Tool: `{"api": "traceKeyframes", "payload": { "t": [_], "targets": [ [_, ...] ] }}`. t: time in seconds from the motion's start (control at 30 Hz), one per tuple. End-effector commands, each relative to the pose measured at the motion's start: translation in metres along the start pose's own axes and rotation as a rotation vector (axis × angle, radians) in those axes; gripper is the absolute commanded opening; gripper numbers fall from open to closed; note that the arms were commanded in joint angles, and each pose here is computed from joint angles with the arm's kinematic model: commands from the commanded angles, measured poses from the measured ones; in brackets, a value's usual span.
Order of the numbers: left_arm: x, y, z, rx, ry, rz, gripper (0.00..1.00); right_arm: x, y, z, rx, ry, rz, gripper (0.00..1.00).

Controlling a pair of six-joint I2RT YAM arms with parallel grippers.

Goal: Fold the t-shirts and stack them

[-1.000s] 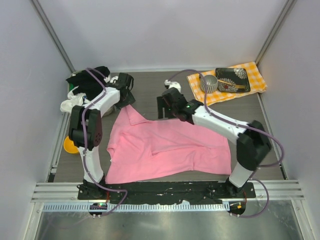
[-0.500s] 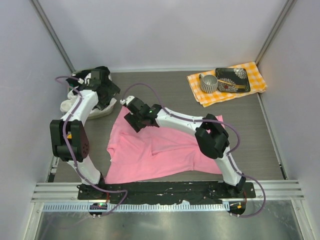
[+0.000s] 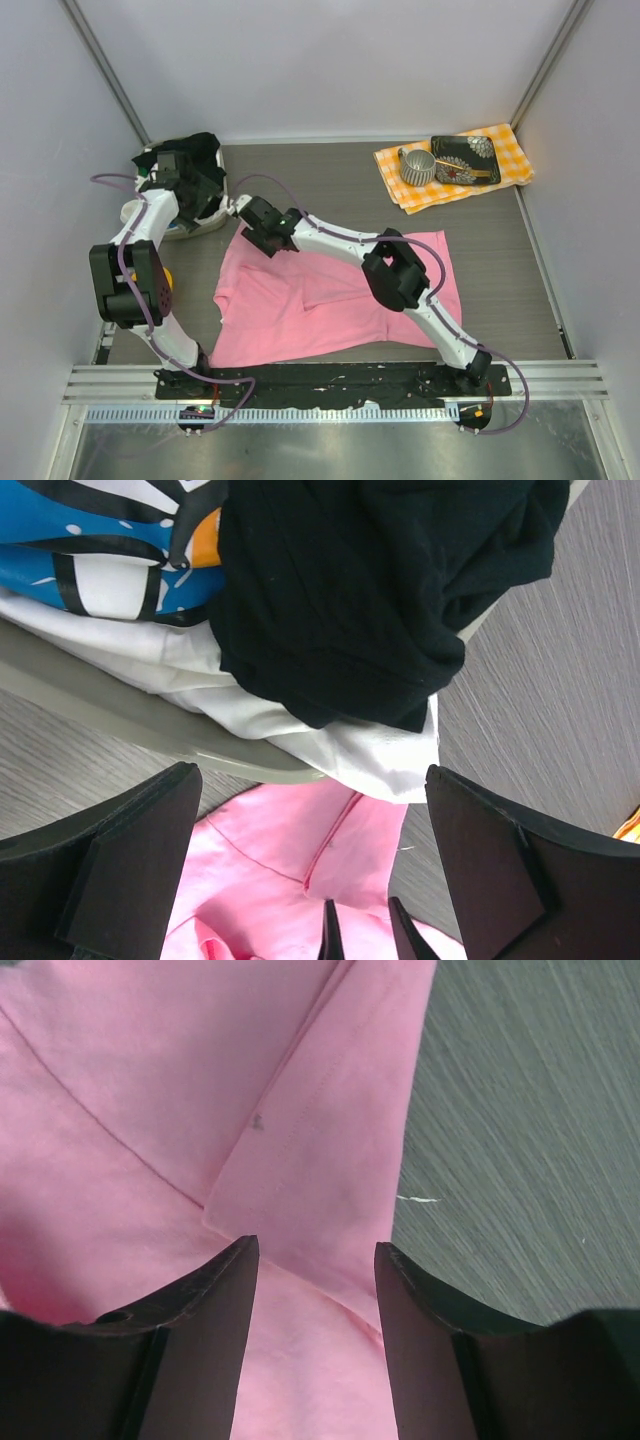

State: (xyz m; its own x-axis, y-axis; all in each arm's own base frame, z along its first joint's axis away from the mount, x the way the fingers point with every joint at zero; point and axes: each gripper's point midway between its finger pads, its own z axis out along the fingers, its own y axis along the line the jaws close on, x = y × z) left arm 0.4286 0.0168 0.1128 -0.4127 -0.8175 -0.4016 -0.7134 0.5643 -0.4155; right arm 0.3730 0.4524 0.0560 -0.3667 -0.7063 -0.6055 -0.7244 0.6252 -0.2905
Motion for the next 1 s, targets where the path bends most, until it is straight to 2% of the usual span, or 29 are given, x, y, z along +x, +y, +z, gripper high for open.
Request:
{"api": "traceKeyframes", "payload": {
  "t": [0.0, 0.27, 0.57, 0.73, 0.97],
  "targets": [
    [-0.013, -0.017, -0.010, 0.077, -0.034, 0.000, 1.00, -0.022, 0.010, -0.011, -0.014, -0.048, -0.046, 0.56],
    [-0.011, -0.016, -0.006, 0.075, -0.030, 0.000, 1.00, -0.021, 0.030, -0.014, -0.028, -0.041, -0.095, 0.56],
    [-0.011, -0.015, -0.006, 0.072, -0.035, 0.003, 1.00, -0.019, 0.030, -0.007, -0.012, -0.034, -0.114, 0.55],
    [-0.014, -0.015, -0.007, 0.070, -0.045, 0.010, 1.00, -0.023, 0.025, -0.001, 0.007, -0.052, -0.105, 0.50],
    [-0.019, -0.015, -0.008, 0.061, -0.061, 0.022, 1.00, -0.027, 0.019, 0.004, 0.009, -0.064, -0.079, 0.49]
  ]
}}
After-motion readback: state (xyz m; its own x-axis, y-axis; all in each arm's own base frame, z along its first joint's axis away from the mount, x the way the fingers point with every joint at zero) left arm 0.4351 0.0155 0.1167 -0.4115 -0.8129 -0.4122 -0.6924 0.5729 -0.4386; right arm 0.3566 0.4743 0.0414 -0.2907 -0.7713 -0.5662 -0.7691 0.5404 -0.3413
